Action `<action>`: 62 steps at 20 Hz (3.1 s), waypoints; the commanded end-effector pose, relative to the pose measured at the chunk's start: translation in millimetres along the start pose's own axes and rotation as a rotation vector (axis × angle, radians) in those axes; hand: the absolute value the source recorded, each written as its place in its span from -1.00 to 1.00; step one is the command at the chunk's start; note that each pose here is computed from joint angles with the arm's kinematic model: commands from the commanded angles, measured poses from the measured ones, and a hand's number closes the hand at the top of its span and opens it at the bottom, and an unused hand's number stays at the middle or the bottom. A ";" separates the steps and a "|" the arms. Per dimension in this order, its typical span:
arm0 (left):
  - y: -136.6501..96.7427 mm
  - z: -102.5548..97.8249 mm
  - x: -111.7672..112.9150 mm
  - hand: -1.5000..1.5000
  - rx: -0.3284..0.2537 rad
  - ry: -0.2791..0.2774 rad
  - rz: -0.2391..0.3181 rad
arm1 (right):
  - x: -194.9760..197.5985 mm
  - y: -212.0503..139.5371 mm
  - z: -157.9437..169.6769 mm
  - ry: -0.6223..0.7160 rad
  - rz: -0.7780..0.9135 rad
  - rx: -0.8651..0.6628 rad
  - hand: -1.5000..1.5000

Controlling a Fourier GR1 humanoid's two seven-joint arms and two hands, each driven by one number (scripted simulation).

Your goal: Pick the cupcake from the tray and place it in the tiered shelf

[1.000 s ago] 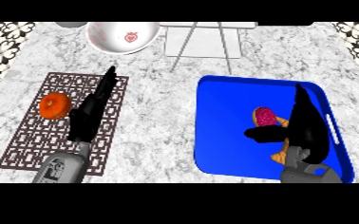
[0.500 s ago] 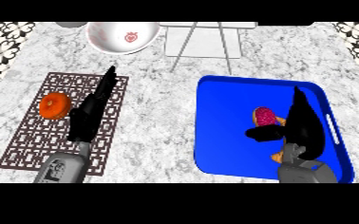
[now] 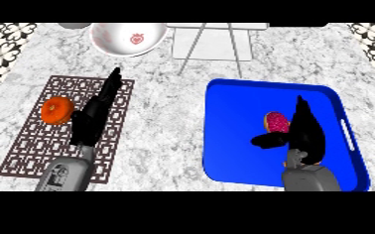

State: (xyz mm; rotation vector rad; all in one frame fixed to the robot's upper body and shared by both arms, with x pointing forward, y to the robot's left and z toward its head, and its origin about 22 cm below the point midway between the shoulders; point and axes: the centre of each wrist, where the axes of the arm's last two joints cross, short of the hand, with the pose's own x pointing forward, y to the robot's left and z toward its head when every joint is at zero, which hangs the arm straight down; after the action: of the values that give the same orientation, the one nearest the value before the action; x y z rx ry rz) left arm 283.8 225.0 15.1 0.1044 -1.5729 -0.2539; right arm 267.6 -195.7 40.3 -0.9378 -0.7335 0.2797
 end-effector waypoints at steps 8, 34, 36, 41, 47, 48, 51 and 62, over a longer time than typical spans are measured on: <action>0.0 -2.6 2.8 0.00 -0.010 -0.007 -0.004 | 7.0 2.0 -12.3 0.035 0.060 0.067 1.00; -39.4 -18.9 17.2 0.00 -0.123 -0.032 0.004 | 141.4 54.5 164.2 -0.713 -0.115 0.076 1.00; -28.4 -20.5 14.9 0.00 -0.107 -0.042 -0.015 | 154.9 51.7 172.7 -0.754 -0.130 0.028 1.00; -21.2 -11.5 -2.9 0.00 -0.086 0.004 -0.006 | 176.4 25.8 200.8 -0.778 -0.212 -0.036 1.00; -20.5 -11.3 2.7 0.00 -0.075 0.006 0.000 | 215.3 9.4 204.9 -0.743 -0.208 -0.239 1.00; -19.3 -9.3 -9.3 0.00 -0.069 0.011 -0.003 | 220.9 -0.1 215.1 -0.766 -0.199 -0.271 1.00; -14.0 -17.5 7.3 0.00 -0.052 0.008 -0.003 | 233.0 -7.5 213.8 -0.759 -0.245 -0.327 1.00; -11.8 -14.9 1.7 0.00 -0.048 0.001 0.000 | 284.3 -57.5 229.0 -0.691 -0.252 -0.506 1.00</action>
State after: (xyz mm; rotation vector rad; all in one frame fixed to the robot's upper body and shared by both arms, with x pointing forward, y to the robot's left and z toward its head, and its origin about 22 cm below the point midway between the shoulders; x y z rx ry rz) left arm 294.0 213.3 12.4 0.0735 -1.5664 -0.2921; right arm 317.8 54.1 274.7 -1.1960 -1.7851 0.3668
